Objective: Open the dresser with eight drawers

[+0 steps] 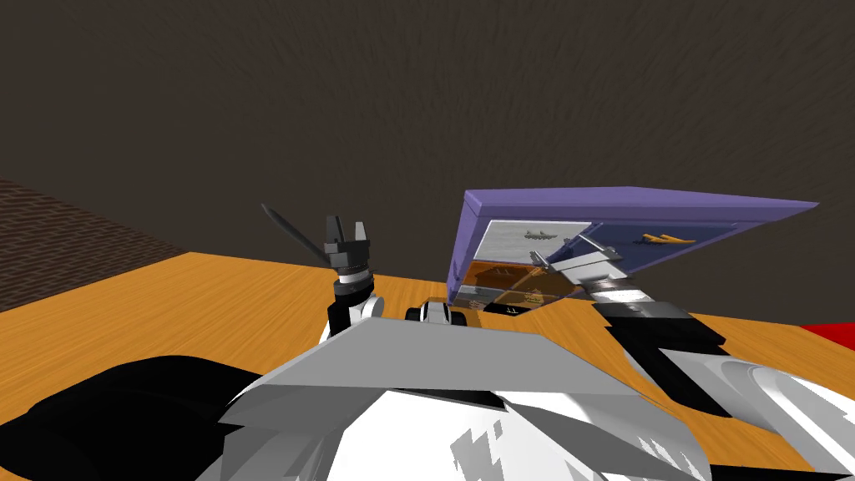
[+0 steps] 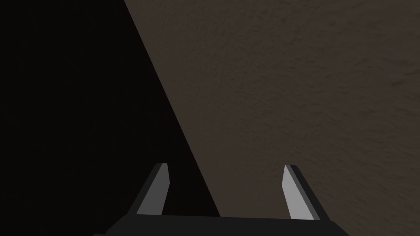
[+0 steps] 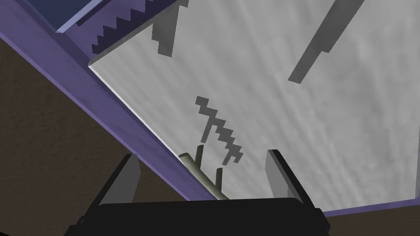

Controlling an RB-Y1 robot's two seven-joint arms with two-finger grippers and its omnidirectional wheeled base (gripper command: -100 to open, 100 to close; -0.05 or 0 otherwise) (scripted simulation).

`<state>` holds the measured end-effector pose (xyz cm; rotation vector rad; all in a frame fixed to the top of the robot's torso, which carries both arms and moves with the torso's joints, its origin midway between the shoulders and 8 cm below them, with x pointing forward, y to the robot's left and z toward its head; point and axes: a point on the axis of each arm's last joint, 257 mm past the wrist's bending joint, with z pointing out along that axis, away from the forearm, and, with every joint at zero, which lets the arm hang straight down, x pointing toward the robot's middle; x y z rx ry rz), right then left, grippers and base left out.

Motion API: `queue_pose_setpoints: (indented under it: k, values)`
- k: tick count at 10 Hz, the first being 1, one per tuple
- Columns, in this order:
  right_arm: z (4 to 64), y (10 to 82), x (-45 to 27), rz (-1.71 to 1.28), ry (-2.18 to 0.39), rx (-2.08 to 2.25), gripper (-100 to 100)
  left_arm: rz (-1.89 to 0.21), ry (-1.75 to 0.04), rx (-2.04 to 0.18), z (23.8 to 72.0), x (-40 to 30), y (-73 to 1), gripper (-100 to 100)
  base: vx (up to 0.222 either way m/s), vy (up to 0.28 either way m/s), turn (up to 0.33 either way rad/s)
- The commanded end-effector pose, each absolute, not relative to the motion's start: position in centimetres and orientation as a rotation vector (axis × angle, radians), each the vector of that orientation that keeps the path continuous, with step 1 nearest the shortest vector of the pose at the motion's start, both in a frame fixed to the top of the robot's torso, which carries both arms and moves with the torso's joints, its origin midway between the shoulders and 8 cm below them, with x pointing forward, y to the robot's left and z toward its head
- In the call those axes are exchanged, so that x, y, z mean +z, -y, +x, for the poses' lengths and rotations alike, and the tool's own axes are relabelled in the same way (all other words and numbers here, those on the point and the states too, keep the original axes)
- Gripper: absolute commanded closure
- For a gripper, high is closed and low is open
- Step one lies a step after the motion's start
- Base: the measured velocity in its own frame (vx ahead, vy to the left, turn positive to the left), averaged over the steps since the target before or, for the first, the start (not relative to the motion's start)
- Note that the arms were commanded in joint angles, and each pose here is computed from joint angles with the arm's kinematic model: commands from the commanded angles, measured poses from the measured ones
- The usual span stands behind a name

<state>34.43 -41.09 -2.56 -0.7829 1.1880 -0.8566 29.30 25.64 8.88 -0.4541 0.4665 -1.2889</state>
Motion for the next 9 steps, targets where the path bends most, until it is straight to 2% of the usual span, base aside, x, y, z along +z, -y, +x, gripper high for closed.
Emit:
queue_pose_setpoints:
  k: [1,3,4,9]
  values:
    - [34.4,41.6,-2.5,-0.816,-1.181,-0.904,-100,-0.454,-0.467,-1.289,29.3,8.9,-25.6,0,0.018,0.033,-0.011]
    - [34.2,41.7,-2.0,-0.826,-1.177,-0.911,-100,-0.454,-0.467,-1.289,29.3,8.9,-25.6,0,0.09,0.018,-0.015]
    - [34.2,41.8,-1.9,-0.824,-1.178,-0.911,100,-0.454,-0.467,-1.289,29.3,8.9,-25.6,0,0.009,0.002,0.003]
    - [33.9,40.8,-1.3,-0.834,-1.161,-0.896,100,-0.454,-0.466,-1.289,29.3,8.9,-25.6,0,-0.16,0.007,-0.055]
